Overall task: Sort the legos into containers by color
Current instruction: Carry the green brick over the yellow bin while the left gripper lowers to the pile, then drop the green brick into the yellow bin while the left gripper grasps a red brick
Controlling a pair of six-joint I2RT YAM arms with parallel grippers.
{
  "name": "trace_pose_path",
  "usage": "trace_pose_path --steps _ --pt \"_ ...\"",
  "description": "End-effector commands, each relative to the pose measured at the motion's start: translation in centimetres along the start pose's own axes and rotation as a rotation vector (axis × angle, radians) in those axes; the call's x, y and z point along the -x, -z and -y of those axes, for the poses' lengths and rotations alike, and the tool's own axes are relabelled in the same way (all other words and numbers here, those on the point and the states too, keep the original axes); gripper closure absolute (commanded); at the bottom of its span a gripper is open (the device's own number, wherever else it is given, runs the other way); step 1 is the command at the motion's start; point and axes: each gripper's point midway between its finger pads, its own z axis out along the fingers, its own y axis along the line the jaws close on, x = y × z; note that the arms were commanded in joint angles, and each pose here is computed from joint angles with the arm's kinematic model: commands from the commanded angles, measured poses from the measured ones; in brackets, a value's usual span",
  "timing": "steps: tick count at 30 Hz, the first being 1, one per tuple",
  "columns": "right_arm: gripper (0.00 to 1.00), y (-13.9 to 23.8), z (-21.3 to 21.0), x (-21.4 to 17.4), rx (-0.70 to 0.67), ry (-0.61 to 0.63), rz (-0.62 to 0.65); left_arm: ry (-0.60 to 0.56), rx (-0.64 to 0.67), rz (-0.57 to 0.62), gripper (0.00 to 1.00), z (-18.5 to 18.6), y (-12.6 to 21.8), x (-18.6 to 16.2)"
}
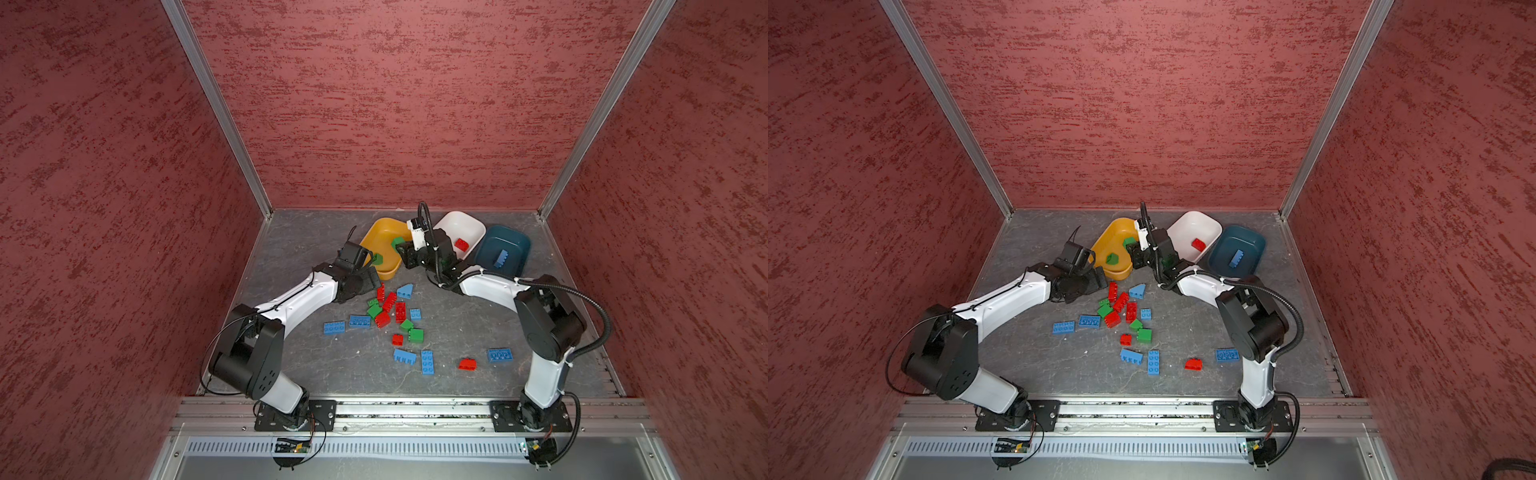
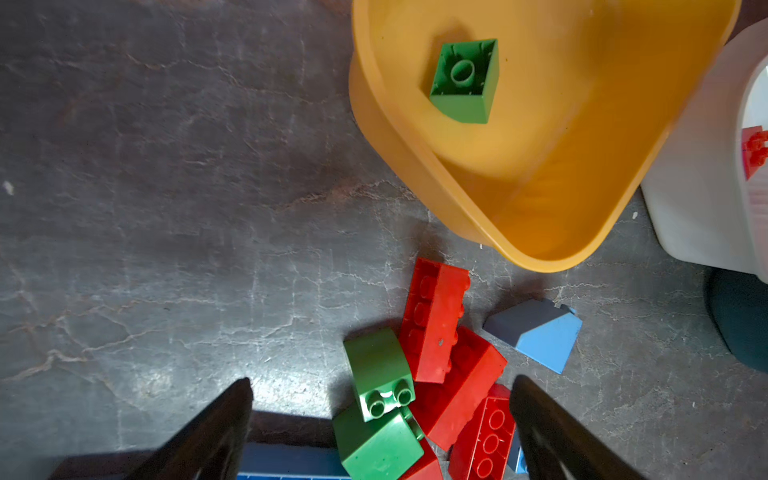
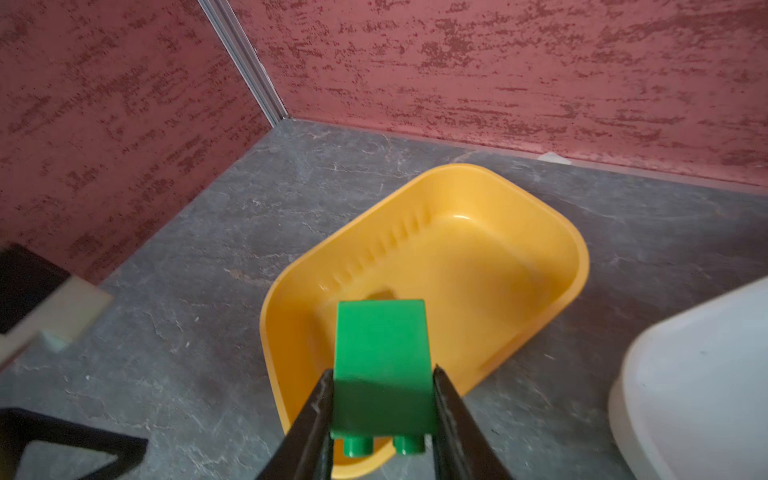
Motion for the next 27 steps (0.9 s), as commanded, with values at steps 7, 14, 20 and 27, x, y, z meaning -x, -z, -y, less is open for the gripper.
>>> trace_pose_path --steps 7,14,20,27 --pt "0.54 -3.7 -1.3 1.2 0.064 -0.049 -0.008 -0.143 -0.021 -0.051 0.17 2.8 -1.6 -0.8" --pt "0.33 -2.5 0.4 1.5 -0.028 -0.043 -0.037 -0.205 0.046 -0.075 0.32 3.4 -3.4 -1.1" --pt "0.18 1.3 6.5 1.2 -0.135 -0.157 -0.056 -0.216 0.069 -0.101 0.45 4.0 -4.9 -1.2" --pt "0.01 3.3 12.5 -0.9 -0.212 -0.232 -0.165 -0.232 0.107 -0.117 0.55 4.1 -6.3 -1.6"
